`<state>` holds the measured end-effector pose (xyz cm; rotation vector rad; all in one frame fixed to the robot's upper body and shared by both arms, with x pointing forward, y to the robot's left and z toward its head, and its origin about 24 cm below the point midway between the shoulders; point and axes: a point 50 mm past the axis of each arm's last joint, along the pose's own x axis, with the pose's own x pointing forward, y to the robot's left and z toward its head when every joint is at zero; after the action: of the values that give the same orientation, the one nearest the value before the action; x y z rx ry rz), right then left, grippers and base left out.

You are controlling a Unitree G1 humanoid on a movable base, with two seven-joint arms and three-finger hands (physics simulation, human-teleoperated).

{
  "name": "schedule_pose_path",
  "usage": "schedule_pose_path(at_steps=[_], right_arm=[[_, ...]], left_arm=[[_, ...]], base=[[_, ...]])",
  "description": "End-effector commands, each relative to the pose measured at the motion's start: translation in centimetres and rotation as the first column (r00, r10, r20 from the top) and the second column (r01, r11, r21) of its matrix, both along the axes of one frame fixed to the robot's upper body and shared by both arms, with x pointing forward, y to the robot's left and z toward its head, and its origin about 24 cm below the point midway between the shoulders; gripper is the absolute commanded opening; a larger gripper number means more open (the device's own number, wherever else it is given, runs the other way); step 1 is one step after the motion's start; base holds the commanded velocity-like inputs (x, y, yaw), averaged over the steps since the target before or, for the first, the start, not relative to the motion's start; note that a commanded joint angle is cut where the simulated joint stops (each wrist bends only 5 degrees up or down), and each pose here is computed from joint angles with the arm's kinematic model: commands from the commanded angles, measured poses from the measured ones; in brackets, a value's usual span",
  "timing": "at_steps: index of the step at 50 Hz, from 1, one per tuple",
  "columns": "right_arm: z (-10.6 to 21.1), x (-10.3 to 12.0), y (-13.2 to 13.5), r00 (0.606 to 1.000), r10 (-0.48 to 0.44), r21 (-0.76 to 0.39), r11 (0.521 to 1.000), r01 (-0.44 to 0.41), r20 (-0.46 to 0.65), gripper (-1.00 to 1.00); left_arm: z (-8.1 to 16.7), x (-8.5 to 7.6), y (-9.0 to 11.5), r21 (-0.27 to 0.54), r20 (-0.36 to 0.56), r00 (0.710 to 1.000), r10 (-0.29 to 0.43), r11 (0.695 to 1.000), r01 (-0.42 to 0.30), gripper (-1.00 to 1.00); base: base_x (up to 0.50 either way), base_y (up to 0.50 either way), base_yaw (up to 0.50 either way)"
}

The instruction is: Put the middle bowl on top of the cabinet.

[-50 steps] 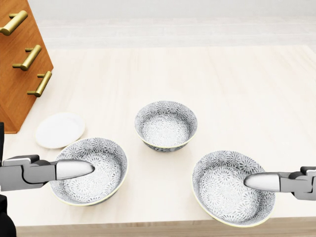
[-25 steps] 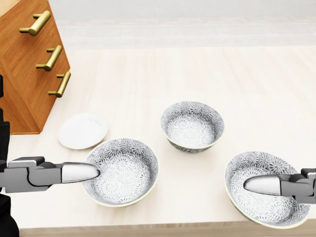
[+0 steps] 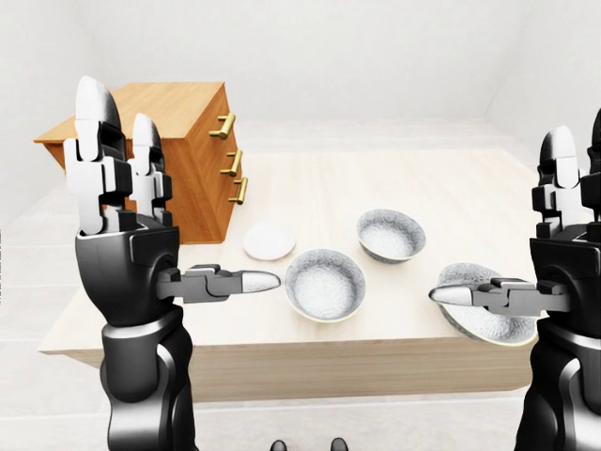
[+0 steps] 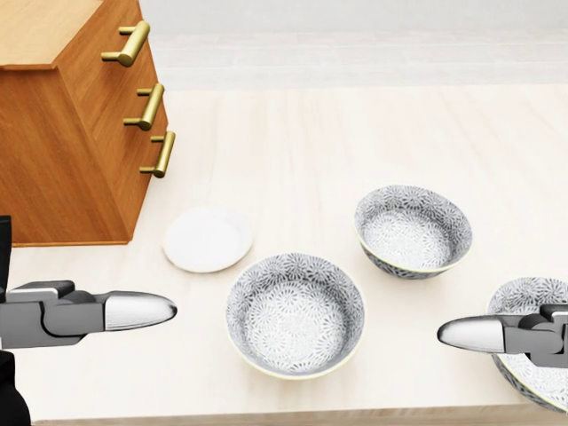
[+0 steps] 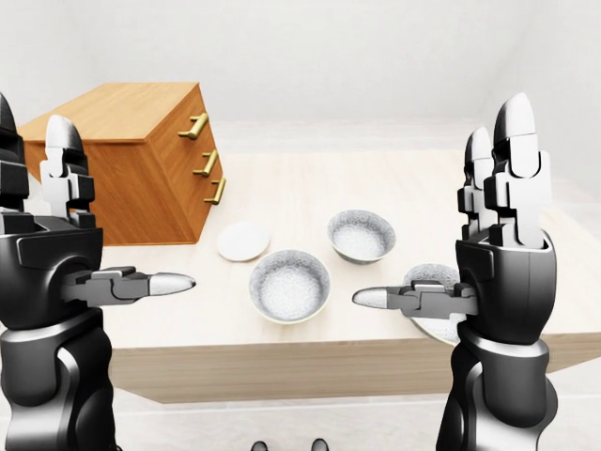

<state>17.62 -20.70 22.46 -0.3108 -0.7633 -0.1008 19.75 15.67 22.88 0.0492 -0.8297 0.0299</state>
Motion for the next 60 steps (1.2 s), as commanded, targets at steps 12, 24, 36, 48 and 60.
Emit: schedule_pose_path(at_steps=[12, 24, 36, 48, 60], right_arm=[[0.36, -0.18, -0.15, 1.0, -0.013, -0.001, 1.0, 0.013, 0.022, 1.0], [0.24, -0.01, -0.11, 1.0, -0.021, -0.023, 1.0, 0.021, 0.007, 1.0], [0.14, 0.01, -0.02, 1.0, -0.017, -0.032, 0.999, 0.017, -0.001, 1.0], [-0.27, 0.17, 0.06, 1.0, -0.017, -0.033, 0.999, 0.016, -0.024, 1.0], [-0.15, 0.07, 0.1, 1.0, -0.005, -0.027, 1.0, 0.005, -0.016, 1.0]], left_arm=[[0.66, -0.33, -0.22, -0.006, 0.039, 0.999, -0.02, 1.0, 0.02, 1.0], [0.55, -0.17, -0.28, -0.006, 0.031, 0.999, -0.023, 1.0, 0.023, 1.0], [0.27, -0.12, -0.36, 0.003, 0.015, 1.0, -0.023, 1.0, 0.023, 1.0], [0.3, -0.05, -0.28, 0.006, 0.016, 1.0, -0.019, 1.0, 0.019, 1.0], [0.16, -0.01, -0.37, 0.009, 0.008, 1.0, -0.024, 1.0, 0.023, 1.0]], base=[[0.03, 0.36, 0.0], [0.03, 0.36, 0.0], [0.03, 0.36, 0.0], [0.03, 0.36, 0.0], [0.02, 0.19, 0.0]])
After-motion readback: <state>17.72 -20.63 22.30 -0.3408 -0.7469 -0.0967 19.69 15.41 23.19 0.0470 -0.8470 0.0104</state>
